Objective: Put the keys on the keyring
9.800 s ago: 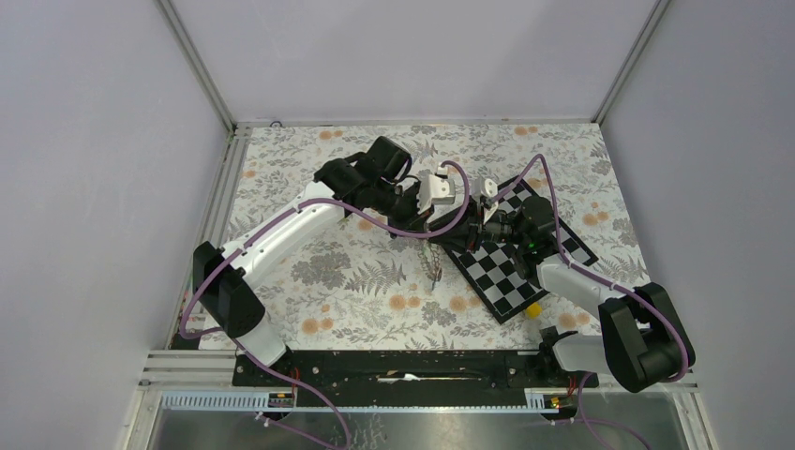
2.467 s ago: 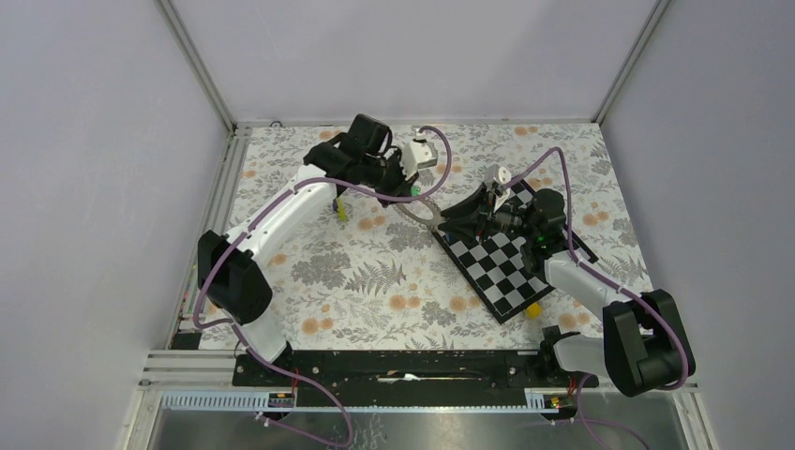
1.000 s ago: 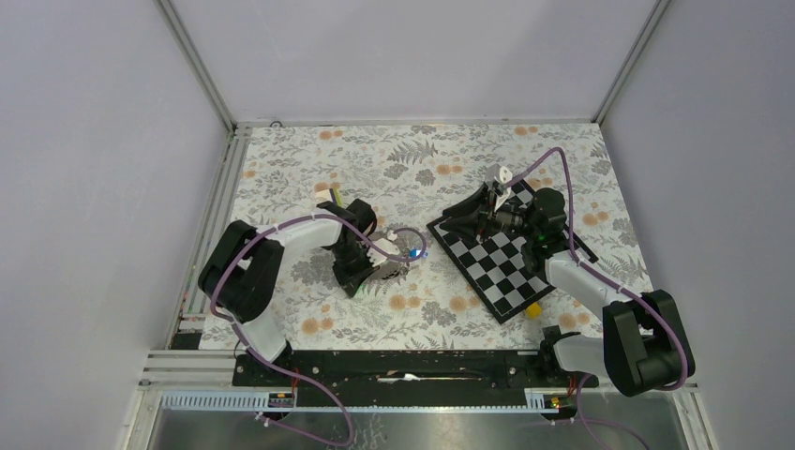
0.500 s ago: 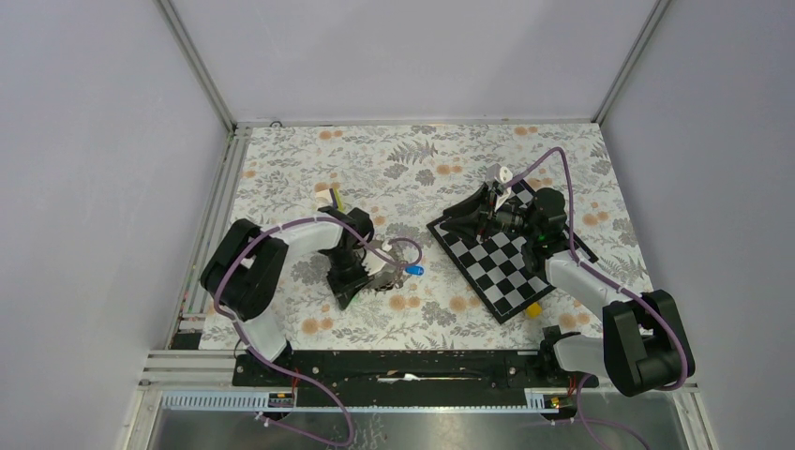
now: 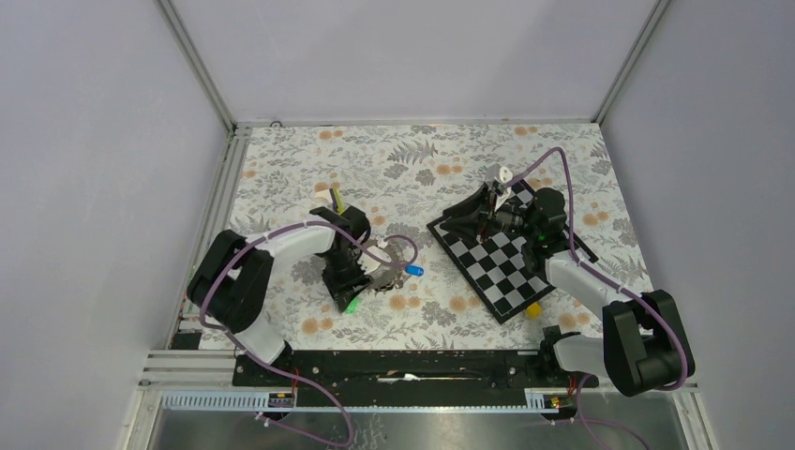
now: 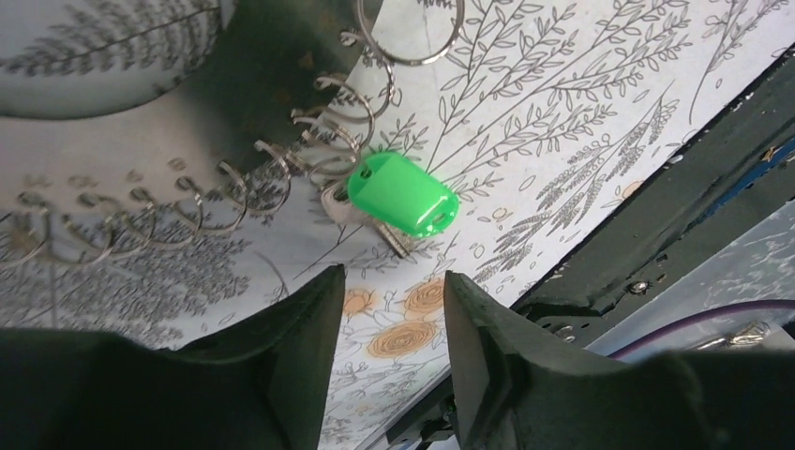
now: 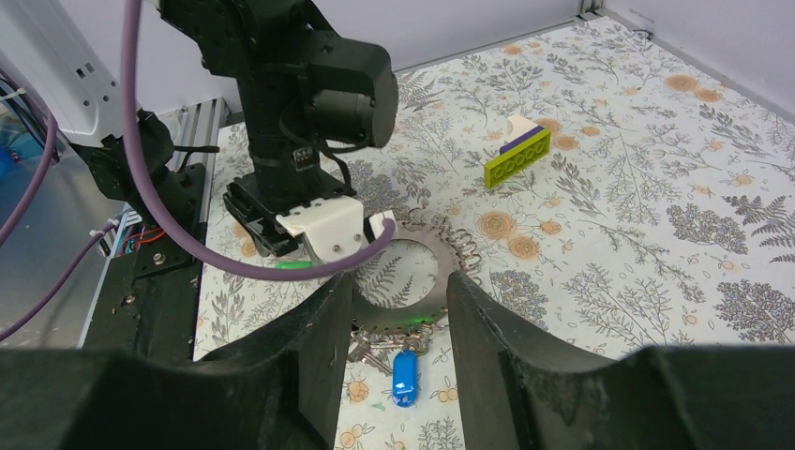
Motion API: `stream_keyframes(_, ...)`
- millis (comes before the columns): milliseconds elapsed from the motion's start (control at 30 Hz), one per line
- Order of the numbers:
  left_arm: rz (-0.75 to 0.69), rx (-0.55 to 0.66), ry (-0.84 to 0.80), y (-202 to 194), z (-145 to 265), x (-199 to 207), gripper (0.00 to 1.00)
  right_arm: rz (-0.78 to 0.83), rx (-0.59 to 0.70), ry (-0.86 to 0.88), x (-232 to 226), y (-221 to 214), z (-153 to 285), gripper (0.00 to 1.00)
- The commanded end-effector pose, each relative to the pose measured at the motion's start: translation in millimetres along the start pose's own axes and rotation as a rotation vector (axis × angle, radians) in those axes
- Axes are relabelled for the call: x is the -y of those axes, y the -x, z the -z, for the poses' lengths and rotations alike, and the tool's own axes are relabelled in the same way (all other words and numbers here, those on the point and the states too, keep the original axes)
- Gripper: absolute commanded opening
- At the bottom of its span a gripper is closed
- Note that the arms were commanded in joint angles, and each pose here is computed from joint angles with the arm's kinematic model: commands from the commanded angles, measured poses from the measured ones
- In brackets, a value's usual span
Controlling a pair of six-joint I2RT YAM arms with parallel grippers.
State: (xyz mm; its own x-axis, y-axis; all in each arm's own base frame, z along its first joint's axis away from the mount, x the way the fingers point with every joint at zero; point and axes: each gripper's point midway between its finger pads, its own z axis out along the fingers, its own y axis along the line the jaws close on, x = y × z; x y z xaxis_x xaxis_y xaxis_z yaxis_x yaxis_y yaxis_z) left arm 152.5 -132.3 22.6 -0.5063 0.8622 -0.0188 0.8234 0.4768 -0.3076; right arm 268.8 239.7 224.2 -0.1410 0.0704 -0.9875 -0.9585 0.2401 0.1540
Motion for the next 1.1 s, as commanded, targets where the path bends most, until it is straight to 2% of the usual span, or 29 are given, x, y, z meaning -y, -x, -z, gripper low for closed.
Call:
stream_keyframes(0,-0.027,0.105,0.103,16,28,-9,0.50,0.059,0.023,0.005,3,13,-1,0.49)
stream_keyframes(200,-0.046,0.277,0.183,63,51,-25,0.54,0.083,0.037,0.005,-1,20,0,0.49)
stream_keyframes(533,-0.053,0.387,0.305,128,55,-71,0.54,0.123,0.047,-0.011,-1,29,6,0.49)
stream_keyframes(633,-0.058,0.388,0.317,139,53,-80,0.52,0.121,0.046,-0.014,0,28,7,0.49)
stream_keyframes(800,-0.050,0.360,0.233,142,34,-75,0.49,0.115,0.043,-0.024,3,26,8,0.49)
stream_keyframes(1067,-0.033,0.365,0.271,148,24,-88,0.46,0.104,0.038,-0.033,6,24,10,0.50)
